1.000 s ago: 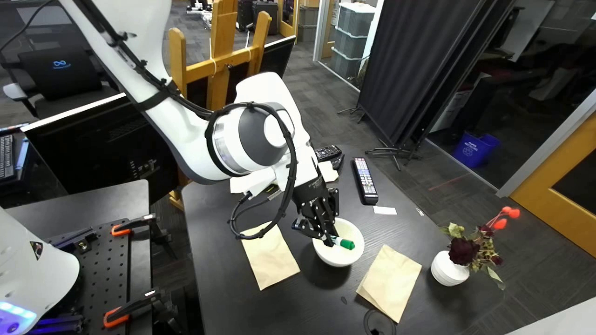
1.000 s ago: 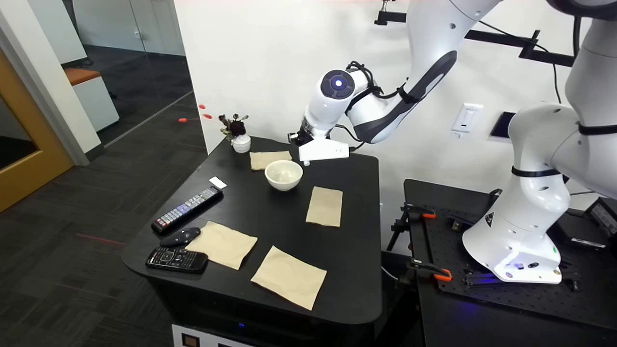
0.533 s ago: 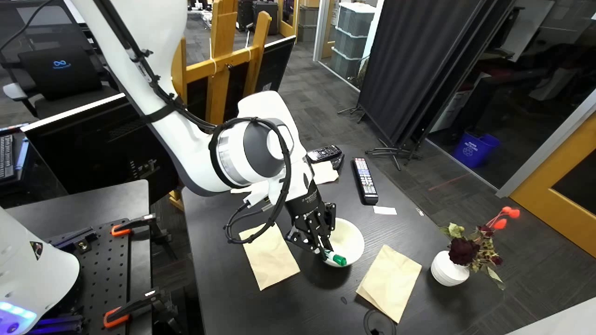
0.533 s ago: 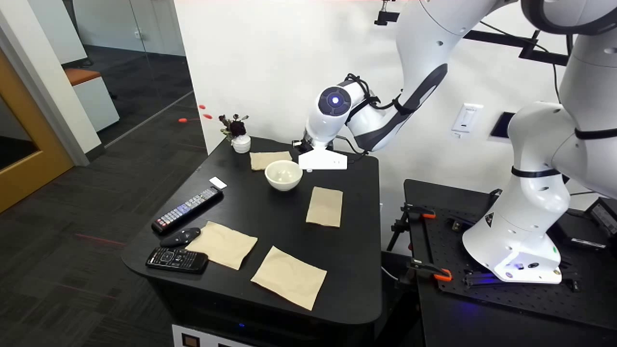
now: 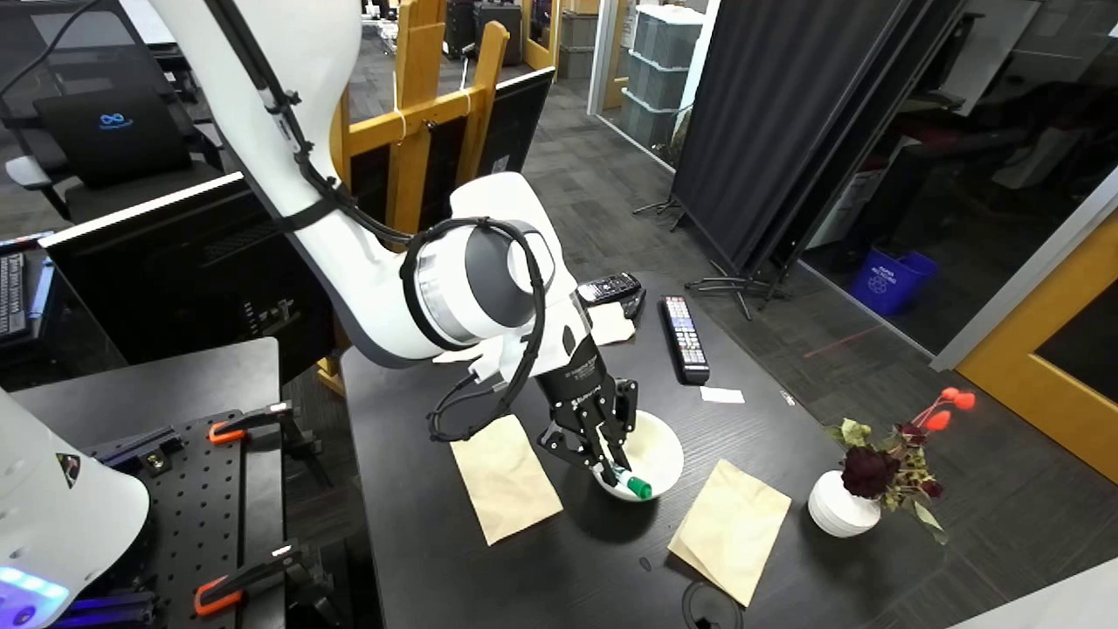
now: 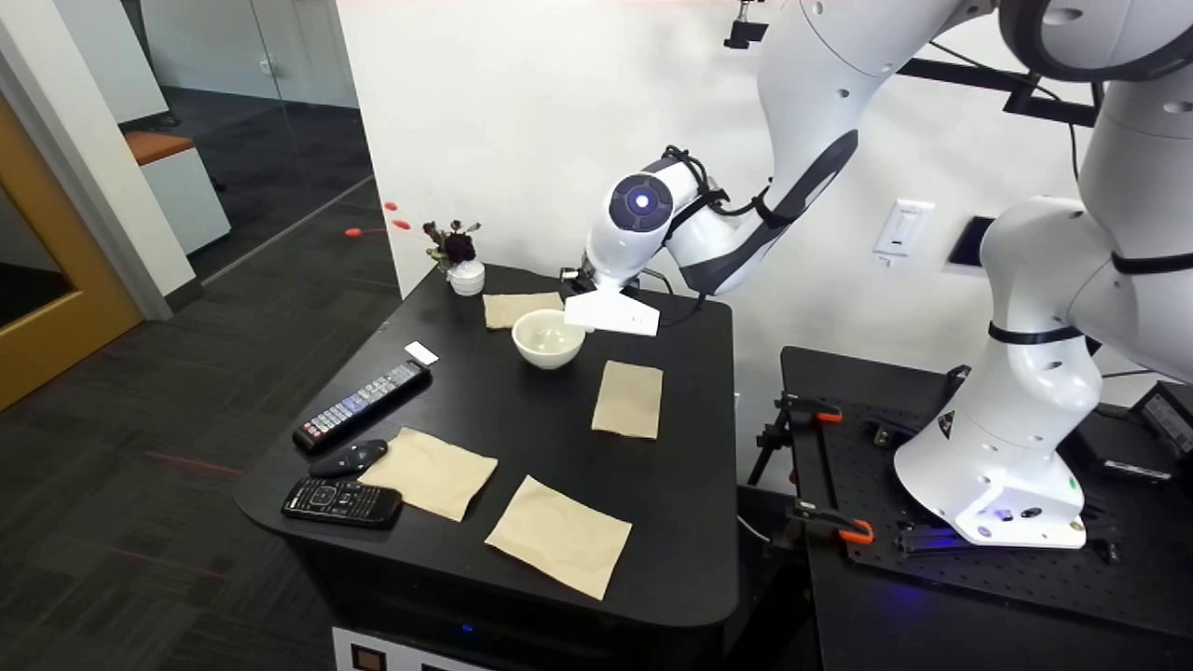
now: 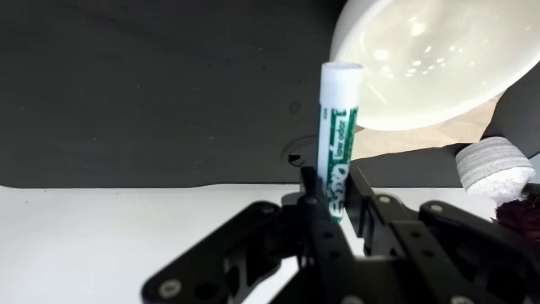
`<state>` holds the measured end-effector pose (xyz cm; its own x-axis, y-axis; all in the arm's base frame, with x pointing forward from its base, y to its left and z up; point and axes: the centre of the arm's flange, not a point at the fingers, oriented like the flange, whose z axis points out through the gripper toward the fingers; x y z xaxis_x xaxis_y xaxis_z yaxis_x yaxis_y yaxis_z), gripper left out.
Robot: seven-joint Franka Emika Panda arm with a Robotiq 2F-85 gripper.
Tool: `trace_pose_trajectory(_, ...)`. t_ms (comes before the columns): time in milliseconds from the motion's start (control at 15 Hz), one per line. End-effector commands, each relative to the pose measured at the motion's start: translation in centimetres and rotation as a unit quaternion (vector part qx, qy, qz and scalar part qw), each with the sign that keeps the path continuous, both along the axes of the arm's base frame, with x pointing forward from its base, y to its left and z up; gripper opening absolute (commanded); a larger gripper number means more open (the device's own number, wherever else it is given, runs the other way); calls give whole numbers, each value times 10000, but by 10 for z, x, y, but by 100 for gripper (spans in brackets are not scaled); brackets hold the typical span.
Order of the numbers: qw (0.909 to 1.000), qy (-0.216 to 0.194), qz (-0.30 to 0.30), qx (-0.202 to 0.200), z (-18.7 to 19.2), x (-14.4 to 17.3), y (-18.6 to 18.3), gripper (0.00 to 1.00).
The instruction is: Put the green marker in the white bowl
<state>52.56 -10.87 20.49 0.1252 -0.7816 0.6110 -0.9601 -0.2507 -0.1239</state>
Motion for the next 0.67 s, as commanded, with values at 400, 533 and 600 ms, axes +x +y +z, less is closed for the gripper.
trace_pose_trajectory(400,9989,-414,-162,-169,-2,26,14,5)
trace_pose_trajectory(533,9986,-453,-162,-229,-4,33,18,5)
trace_pose_trajectory(600,9986,-448,-150,-242,-6,36,19,5)
